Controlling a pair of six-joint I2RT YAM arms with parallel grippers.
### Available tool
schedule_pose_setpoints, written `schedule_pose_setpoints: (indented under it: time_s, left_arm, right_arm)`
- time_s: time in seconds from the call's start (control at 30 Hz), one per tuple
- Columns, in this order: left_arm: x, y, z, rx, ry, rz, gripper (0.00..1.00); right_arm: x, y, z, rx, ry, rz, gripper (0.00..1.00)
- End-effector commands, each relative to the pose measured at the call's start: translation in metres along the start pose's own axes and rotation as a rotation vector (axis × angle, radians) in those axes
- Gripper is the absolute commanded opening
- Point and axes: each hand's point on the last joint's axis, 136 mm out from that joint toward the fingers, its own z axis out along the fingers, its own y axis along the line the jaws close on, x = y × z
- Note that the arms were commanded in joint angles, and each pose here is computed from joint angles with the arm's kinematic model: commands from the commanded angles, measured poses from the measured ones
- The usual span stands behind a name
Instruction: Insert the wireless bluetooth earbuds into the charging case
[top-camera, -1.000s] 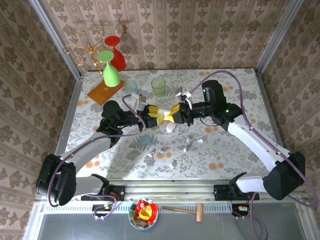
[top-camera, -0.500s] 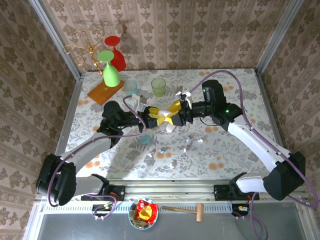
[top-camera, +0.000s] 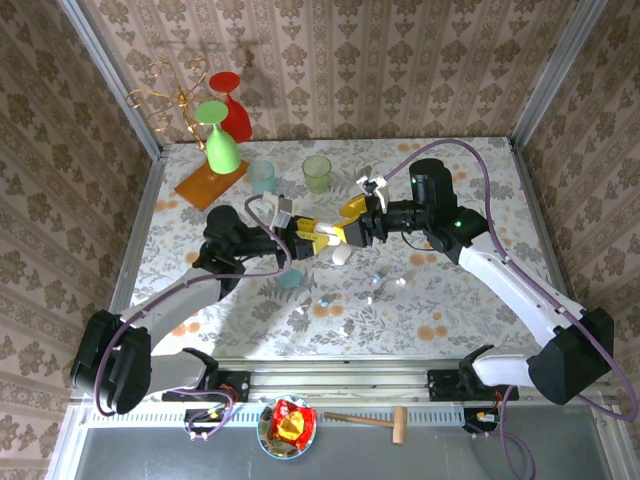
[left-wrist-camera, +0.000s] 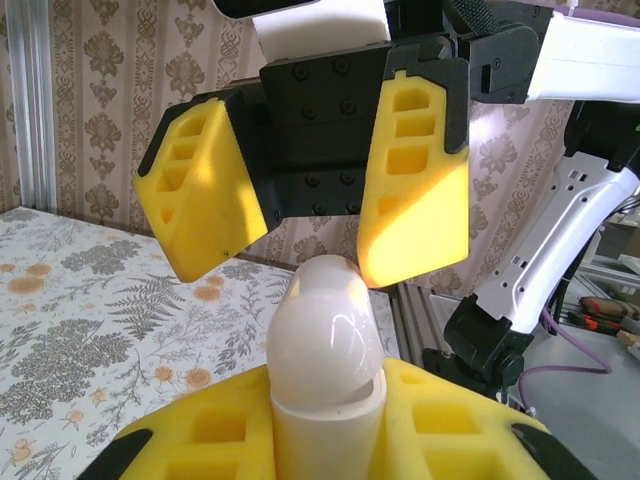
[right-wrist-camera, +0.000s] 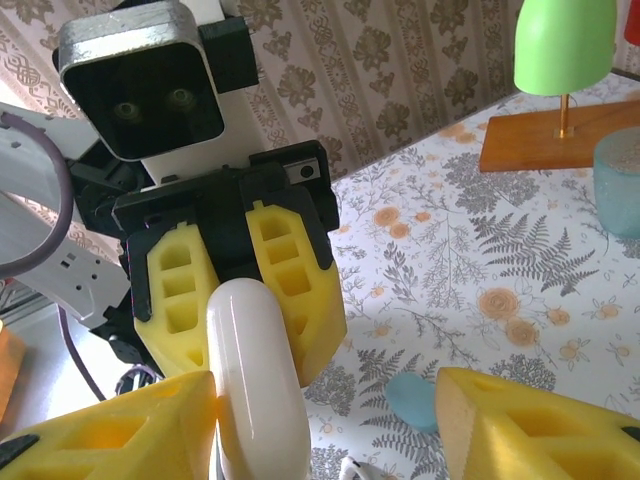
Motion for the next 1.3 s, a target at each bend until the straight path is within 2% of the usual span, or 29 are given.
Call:
schedule_pose_setpoints:
  time_s: [0.0, 0.23, 0.47, 0.6, 0.73, 0.87, 0.97, 1.1, 1.27]
  left_arm:
    - [-0.011, -0.021, -0.002, 0.067, -0.019, 0.103, 0.00]
    - [-0.011, -0.022, -0.003, 0.067, -0.035, 0.115, 0.00]
    - [-0.006, -0.011, -0.006, 0.012, -0.039, 0.125, 0.00]
    - [-0.003, 0.002, -0.010, -0.063, -0.056, 0.182, 0.00]
    - [-0.005, 0.015, -0.013, -0.154, -0.074, 0.247, 0.00]
    - [-0.008, 0.020, -0.018, -0.218, -0.095, 0.323, 0.00]
    - [-0.008, 0.022, -0.021, -0.247, -0.098, 0.359, 0.00]
    - [-0.007, 0.021, -0.022, -0.246, -0.100, 0.367, 0.00]
    - [-0.005, 0.020, -0.022, -0.243, -0.109, 0.356, 0.00]
  right_arm:
    - [-0.006, -0.020, -0.006, 0.122, -0.014, 0.016, 0.59]
    - [-0.009, -0.030, -0.008, 0.181, -0.008, 0.026, 0.60]
    - [-0.023, -0.013, -0.022, 0.169, -0.077, -0.019, 0.66]
    - [-0.029, -0.023, -0.040, 0.299, -0.143, -0.011, 0.71]
    - [-0.019, -0.054, -0.065, 0.499, -0.216, 0.086, 0.76]
    - [0.026, -0.098, -0.095, 0.747, -0.188, 0.296, 0.78]
    - [0.072, -0.115, -0.106, 0.857, -0.106, 0.439, 0.78]
    - [0.130, -0.119, -0.099, 0.884, 0.029, 0.583, 0.79]
    - [0.183, -0.115, -0.085, 0.883, 0.086, 0.733, 0.76]
